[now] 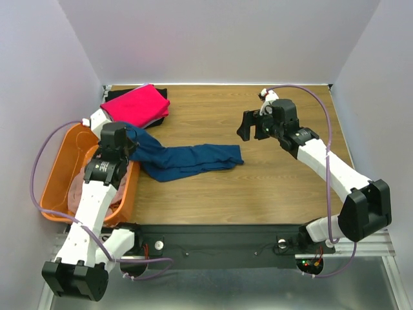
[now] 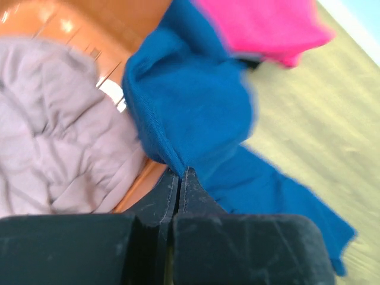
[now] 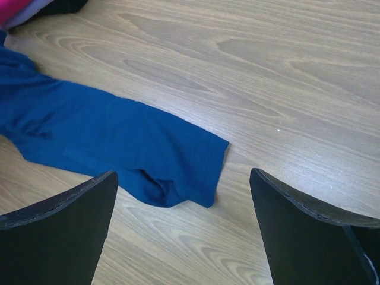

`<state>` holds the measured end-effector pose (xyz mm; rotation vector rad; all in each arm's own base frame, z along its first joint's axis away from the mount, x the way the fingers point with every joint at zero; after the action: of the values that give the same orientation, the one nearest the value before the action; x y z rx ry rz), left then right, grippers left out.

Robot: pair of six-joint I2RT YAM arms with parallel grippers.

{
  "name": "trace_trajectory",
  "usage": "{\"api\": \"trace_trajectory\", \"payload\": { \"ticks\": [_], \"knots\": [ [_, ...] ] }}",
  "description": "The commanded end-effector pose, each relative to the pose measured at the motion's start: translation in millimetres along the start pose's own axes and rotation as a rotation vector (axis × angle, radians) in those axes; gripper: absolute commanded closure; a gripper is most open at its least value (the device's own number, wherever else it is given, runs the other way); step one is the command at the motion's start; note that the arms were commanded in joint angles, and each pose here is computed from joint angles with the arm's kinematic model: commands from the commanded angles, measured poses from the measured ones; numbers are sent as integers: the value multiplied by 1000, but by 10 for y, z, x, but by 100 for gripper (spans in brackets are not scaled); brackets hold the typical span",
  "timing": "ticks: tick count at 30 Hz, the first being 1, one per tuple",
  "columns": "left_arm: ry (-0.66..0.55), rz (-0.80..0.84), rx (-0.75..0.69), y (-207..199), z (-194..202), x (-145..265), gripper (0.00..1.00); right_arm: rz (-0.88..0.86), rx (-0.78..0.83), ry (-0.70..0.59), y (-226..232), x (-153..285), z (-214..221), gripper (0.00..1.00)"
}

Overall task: Fold and stack the t-shirts
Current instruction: Move the tshirt to the center of the board

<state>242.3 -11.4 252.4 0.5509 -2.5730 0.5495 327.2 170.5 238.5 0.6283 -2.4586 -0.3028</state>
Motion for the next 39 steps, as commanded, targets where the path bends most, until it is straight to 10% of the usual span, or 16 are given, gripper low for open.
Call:
{"api": "trace_trajectory", "payload": {
  "ticks": [1, 11, 25, 29, 35, 39],
  "knots": [
    [-229, 182, 47, -376, -768, 288, 100, -9, 14, -76, 95, 125, -211, 2],
    [-346, 694, 113, -1482, -1570, 787, 100, 115, -29, -139, -19, 167, -309, 1],
    [-189, 1120, 73, -2957, -1207, 1535, 100, 477, -94, -390, -371, 730, -580, 0],
    [-197, 1092, 80, -2989, -1197, 1508, 100, 530, -108, -409, -484, 795, -579, 0],
    [-183, 577, 140, -2398, -958, 815, 98, 456, -96, -303, -482, 573, -378, 0],
    [-147, 413, 113, -1988, -679, 514, 14, 339, -69, -137, -450, 283, -44, 0]
  ]
}}
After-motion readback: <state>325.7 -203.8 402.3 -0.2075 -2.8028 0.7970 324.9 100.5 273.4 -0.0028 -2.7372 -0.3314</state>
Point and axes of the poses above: each gripper's point midway between its finger pads, its own x axis back along the fingers, its own y axis along the line the jaws close on, z = x × y, the point moved 6 cm from there along x, back along the fingers, and after that the axes turned 5 degrees about -x, right-handed, at the moved point
